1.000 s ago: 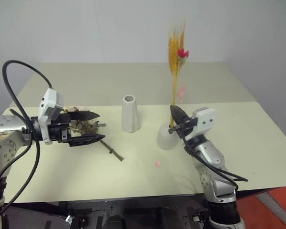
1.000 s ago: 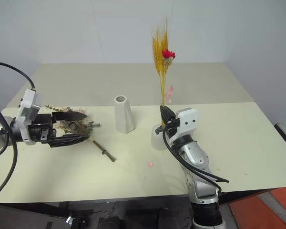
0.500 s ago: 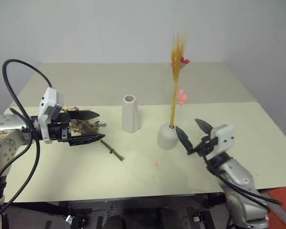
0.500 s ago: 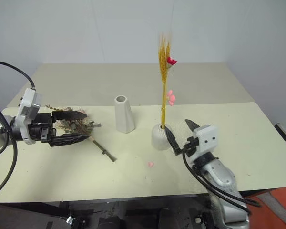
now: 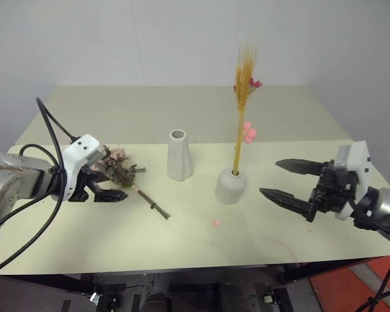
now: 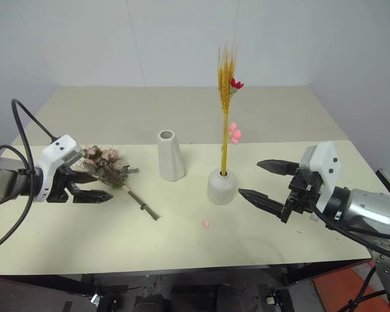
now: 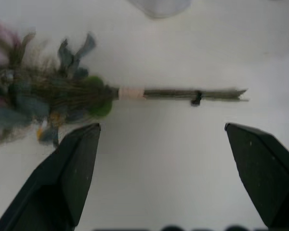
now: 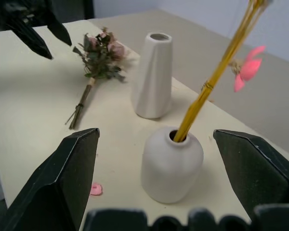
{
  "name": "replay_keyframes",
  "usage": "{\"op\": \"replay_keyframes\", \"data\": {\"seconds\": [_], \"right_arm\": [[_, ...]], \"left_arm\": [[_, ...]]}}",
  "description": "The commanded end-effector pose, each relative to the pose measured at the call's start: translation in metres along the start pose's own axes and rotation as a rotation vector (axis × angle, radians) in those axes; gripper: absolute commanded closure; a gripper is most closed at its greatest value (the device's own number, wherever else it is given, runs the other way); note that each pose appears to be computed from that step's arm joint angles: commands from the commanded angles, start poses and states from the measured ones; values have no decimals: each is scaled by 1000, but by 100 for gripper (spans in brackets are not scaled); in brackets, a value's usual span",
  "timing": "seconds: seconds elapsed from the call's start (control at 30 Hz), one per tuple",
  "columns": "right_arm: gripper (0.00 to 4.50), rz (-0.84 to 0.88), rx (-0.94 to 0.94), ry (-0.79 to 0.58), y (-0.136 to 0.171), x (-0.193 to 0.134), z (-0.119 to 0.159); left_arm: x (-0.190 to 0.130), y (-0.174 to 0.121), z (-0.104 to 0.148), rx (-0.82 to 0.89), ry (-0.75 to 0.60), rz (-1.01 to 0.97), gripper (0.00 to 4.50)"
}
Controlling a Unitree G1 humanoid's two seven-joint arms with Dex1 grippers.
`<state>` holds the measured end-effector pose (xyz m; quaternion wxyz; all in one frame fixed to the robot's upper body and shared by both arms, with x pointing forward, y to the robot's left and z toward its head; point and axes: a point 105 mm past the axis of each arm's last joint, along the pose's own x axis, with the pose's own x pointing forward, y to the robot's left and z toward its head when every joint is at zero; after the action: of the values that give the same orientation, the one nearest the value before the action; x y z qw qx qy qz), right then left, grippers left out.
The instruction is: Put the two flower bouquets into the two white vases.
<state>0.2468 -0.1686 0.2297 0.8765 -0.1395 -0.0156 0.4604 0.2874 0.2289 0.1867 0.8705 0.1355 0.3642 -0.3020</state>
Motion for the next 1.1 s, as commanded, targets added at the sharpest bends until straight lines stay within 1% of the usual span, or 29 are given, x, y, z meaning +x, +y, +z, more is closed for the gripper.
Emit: {"op": "replay_keyframes", "data": {"seconds": [0.03,0.13,0.3,0.4,0.53,0.73,0.87,1.0,1.1], "right_arm": [[4,23,-38,-28,-2,0,12],[4,44,-52,-33,0,2,15],[4,54,-67,-33,1,1,19],[4,53,-65,-34,1,1,19],[4,53,-67,-37,2,1,20],[4,31,-68,-47,1,0,21],[0,13,-62,-49,3,-2,20],[0,4,-52,-47,5,-5,19],[0,-4,-42,-50,5,-5,18]], "left_arm": [[13,4,-2,-132,33,62,0],[29,14,5,-256,-10,115,0],[45,18,19,-395,-90,96,0],[58,25,19,-473,-70,157,0],[75,23,30,-573,-77,164,0],[96,12,43,-621,-12,150,0],[107,9,42,-656,53,167,87],[105,13,41,-662,66,185,218],[98,20,42,-663,61,208,306]]}}
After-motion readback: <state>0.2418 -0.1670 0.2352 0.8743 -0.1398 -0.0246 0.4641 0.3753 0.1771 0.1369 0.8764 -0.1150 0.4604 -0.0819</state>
